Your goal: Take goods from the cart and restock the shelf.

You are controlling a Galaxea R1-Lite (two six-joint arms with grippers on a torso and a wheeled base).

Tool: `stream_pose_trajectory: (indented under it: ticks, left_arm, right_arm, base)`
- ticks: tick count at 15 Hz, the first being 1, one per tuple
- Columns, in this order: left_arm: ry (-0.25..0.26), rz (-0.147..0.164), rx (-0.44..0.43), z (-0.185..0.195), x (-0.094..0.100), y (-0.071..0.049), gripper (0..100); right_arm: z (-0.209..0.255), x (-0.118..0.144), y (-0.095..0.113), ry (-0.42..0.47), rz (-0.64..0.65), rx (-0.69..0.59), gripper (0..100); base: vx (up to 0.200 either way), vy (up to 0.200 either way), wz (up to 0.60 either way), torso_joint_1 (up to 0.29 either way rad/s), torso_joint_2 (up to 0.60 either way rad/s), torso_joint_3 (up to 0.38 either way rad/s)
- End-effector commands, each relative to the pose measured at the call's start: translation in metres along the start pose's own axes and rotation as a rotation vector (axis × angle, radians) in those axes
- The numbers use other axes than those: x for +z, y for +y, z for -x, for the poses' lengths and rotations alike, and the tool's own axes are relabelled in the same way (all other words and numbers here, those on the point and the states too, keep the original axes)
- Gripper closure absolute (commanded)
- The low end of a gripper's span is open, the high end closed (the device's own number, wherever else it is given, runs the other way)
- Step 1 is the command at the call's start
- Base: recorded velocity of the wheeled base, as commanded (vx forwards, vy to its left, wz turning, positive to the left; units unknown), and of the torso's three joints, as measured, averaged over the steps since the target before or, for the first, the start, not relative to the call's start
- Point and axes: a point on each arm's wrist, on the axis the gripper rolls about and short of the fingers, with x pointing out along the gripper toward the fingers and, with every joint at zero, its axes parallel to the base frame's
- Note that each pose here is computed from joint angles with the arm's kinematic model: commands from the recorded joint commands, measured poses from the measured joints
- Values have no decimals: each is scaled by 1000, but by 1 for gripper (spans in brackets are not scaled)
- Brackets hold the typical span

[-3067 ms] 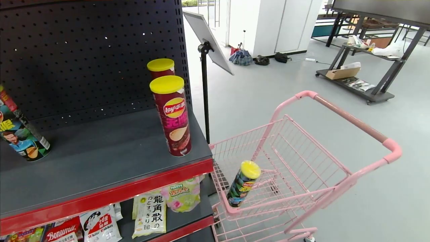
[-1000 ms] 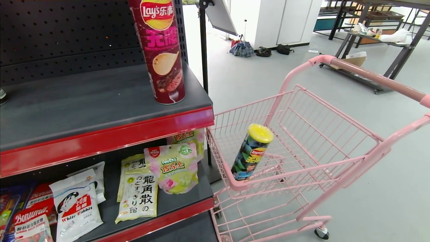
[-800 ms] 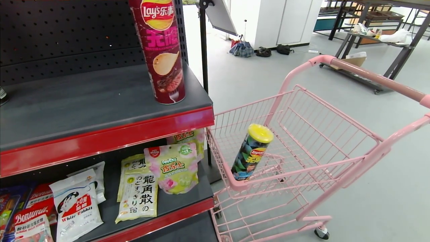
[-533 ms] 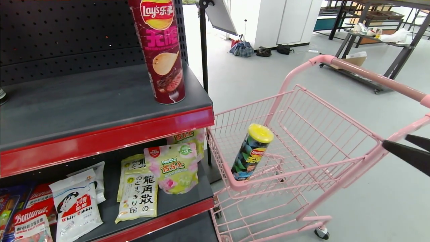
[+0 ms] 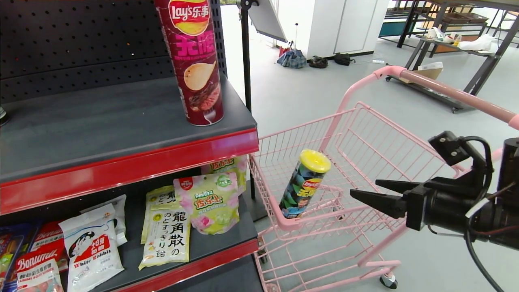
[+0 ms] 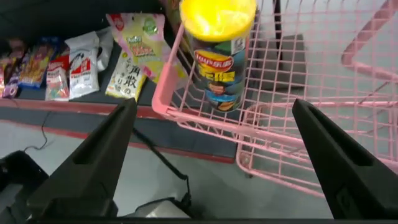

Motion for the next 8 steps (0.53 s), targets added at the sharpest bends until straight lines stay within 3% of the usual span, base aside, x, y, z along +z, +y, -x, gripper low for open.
stream_pose_trajectory:
  ticks: [1, 8]
  left_arm:
    - [2, 1, 1, 0, 0, 0, 0]
    - [1, 1, 0, 0, 0, 0, 0]
  right_arm:
    - [-17, -5, 3, 53, 1, 28, 0]
    - [-53, -10, 6, 104, 8, 66, 0]
  base:
    - [0, 0, 0, 0, 0, 0]
    - [0, 0, 0, 0, 0, 0]
